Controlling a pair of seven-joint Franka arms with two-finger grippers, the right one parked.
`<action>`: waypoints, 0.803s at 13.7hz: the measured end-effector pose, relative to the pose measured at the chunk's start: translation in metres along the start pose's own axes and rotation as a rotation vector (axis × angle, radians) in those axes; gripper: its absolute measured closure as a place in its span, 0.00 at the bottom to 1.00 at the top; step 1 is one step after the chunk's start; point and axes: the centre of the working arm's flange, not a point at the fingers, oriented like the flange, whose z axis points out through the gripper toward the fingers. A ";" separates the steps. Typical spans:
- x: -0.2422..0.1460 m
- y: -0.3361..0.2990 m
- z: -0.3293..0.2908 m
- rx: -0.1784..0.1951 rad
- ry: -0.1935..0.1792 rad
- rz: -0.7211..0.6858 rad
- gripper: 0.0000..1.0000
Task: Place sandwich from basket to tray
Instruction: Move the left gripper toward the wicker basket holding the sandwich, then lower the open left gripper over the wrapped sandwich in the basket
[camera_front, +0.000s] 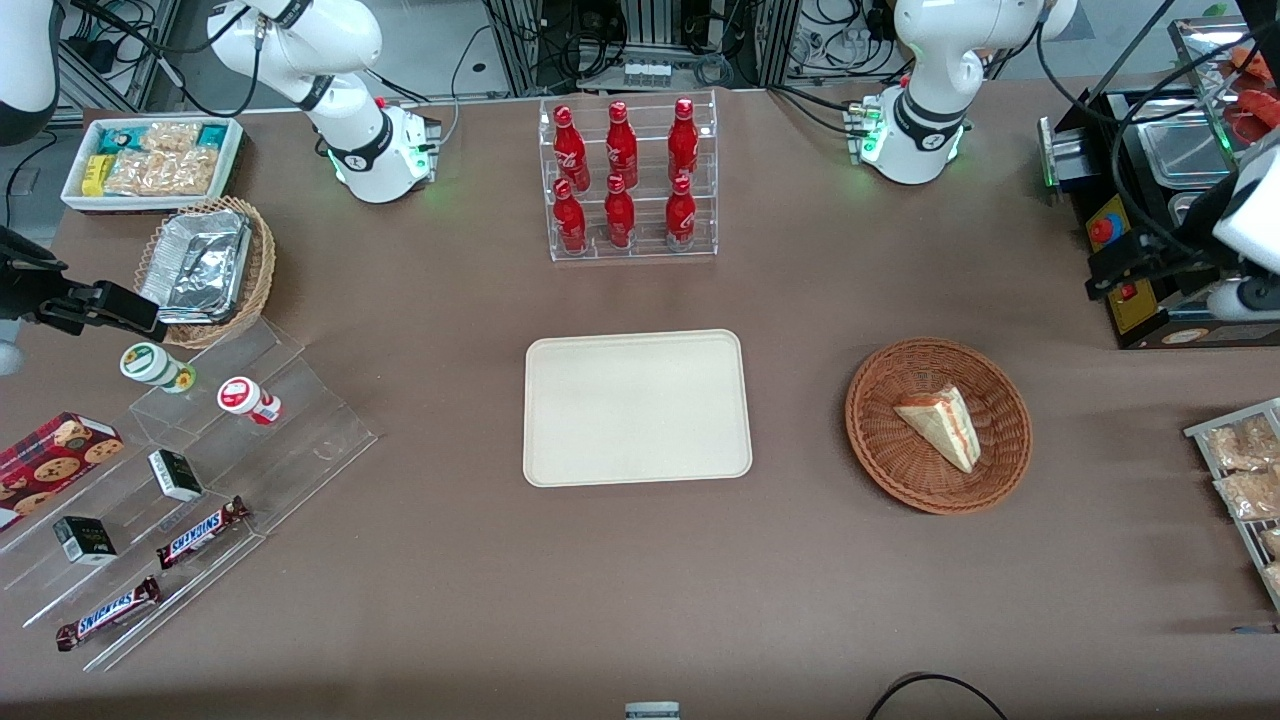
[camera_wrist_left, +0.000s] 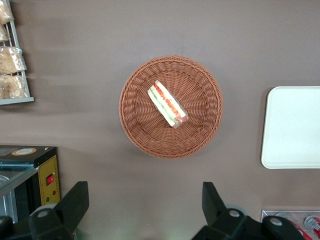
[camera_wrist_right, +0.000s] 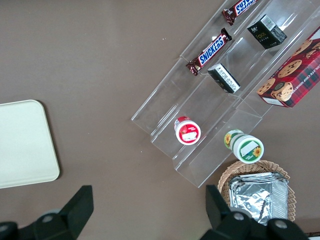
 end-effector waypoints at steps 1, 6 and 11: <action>0.008 0.001 0.011 0.000 -0.009 -0.013 0.00; 0.044 0.009 0.082 -0.006 0.021 -0.162 0.00; 0.054 0.031 0.143 -0.003 0.002 -0.359 0.00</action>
